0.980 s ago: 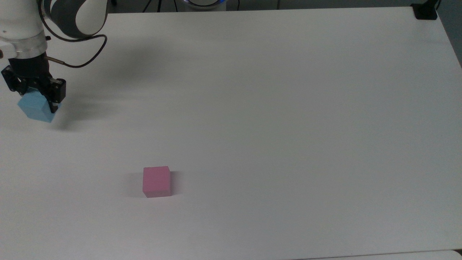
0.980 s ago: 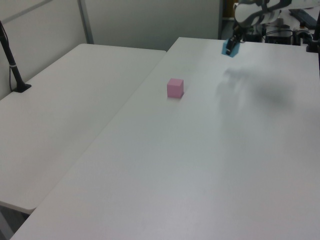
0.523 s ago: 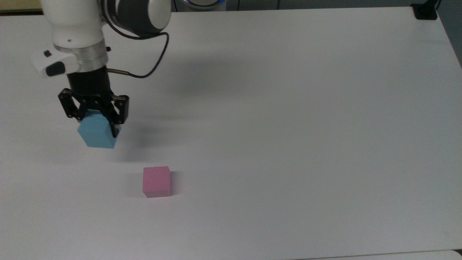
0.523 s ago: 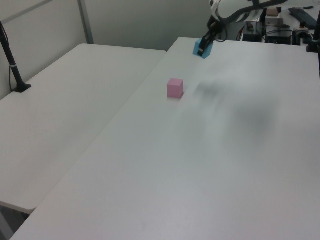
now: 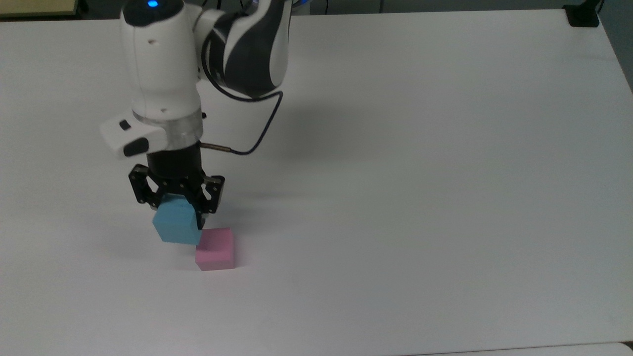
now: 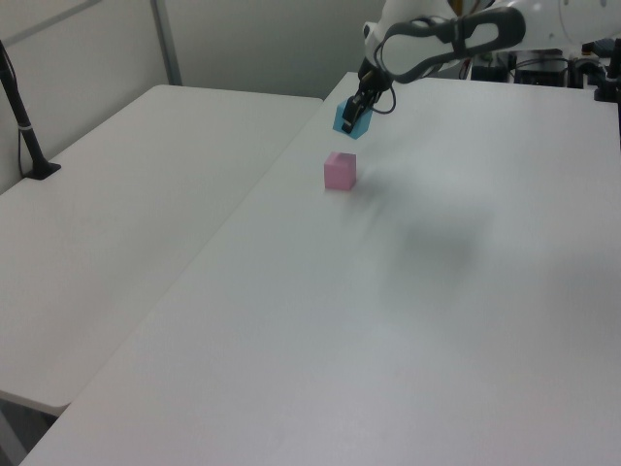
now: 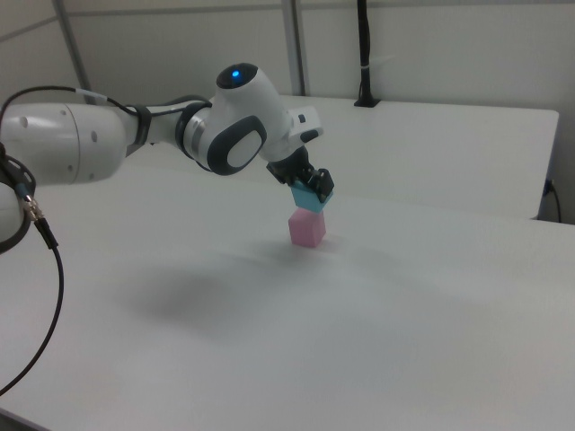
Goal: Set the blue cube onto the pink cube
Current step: 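Lower the light-blue cube onto the pink cube's top face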
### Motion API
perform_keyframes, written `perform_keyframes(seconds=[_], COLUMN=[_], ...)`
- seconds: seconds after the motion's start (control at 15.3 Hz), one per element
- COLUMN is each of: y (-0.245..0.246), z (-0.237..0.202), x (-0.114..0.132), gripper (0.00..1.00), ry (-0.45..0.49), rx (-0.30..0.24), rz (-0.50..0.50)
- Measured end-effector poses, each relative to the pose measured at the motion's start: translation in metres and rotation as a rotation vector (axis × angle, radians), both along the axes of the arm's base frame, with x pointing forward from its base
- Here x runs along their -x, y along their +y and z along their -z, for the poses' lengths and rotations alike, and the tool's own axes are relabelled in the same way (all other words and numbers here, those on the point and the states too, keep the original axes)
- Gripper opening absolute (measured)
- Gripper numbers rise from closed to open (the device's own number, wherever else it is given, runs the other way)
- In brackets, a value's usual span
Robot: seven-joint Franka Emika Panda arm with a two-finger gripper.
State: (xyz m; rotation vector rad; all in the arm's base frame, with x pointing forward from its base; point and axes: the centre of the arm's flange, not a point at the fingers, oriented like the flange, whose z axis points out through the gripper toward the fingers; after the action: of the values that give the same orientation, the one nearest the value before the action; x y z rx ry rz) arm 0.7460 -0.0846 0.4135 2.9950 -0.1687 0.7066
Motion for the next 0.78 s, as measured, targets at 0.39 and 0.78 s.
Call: perform_keyframes(seconds=[0.39, 0.78], y=[0.025, 0.032], z=[0.023, 0.034], x=[-0.013, -0.014], gripper=[0.59, 0.74], ry=[0.019, 0.037], rx=[0.012, 0.024], rz=[-0.038, -0.055])
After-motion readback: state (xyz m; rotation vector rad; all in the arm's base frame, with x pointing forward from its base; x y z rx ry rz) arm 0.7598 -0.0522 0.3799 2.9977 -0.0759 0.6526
